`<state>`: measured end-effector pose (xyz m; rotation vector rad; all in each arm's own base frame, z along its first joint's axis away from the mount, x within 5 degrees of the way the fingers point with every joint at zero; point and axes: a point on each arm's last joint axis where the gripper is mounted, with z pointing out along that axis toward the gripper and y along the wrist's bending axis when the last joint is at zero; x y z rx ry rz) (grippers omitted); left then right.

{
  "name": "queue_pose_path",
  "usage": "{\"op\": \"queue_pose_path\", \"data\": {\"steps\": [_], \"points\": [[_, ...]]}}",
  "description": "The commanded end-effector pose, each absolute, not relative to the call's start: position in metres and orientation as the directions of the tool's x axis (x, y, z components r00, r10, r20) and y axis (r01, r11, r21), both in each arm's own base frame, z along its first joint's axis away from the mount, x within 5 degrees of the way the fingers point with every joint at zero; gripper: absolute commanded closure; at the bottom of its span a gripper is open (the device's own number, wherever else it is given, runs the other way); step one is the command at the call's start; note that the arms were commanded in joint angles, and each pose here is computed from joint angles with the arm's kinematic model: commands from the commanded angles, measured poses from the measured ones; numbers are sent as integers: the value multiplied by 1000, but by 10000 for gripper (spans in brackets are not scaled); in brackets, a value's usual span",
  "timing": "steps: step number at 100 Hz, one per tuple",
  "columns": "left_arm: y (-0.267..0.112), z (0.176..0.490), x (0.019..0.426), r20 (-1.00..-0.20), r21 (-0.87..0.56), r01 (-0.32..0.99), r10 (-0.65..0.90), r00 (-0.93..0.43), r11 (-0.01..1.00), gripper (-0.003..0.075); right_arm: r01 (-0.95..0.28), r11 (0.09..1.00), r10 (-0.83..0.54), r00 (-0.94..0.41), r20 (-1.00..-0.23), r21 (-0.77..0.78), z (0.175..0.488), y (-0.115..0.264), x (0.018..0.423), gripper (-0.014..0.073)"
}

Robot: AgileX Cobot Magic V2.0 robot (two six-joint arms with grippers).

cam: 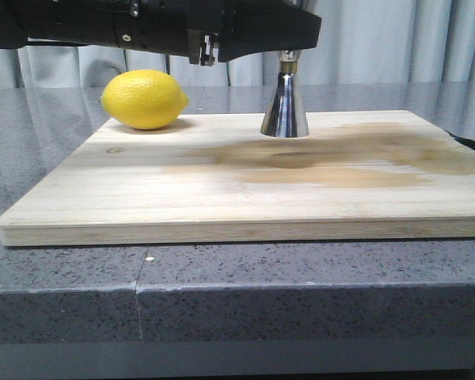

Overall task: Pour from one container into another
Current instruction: 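Move the beaker over the jigger held by the left gripper, then tilt the beaker with the right gripper, pouring liquid into the jigger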

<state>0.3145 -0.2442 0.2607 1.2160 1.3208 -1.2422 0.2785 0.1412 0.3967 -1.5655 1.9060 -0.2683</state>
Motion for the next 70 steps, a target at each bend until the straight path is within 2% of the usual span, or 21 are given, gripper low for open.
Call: {"op": "queue_pose_path", "data": {"steps": [1,15,33,52,70], "points": [[-244,298,308,-997,-45,999,-65,-47,-23,512,-730,239,-932,13,-362,-640,422,138,274,309],[-244,298,308,-997,-45,999,-65,-47,-23,512,-726,168,-947,69,-314,-667,422,138,274,309],[-244,298,308,-997,-45,999,-65,-47,-23,512,-707,158,-946,91,-310,-689,424,139,276,309],[-244,298,308,-997,-45,999,-65,-47,-23,512,-686,46,-958,176,-227,-726,424,139,276,309],[-244,298,308,-997,-45,999,-65,-47,-23,512,-664,-17,-958,226,-179,-747,425,140,277,309]]}}
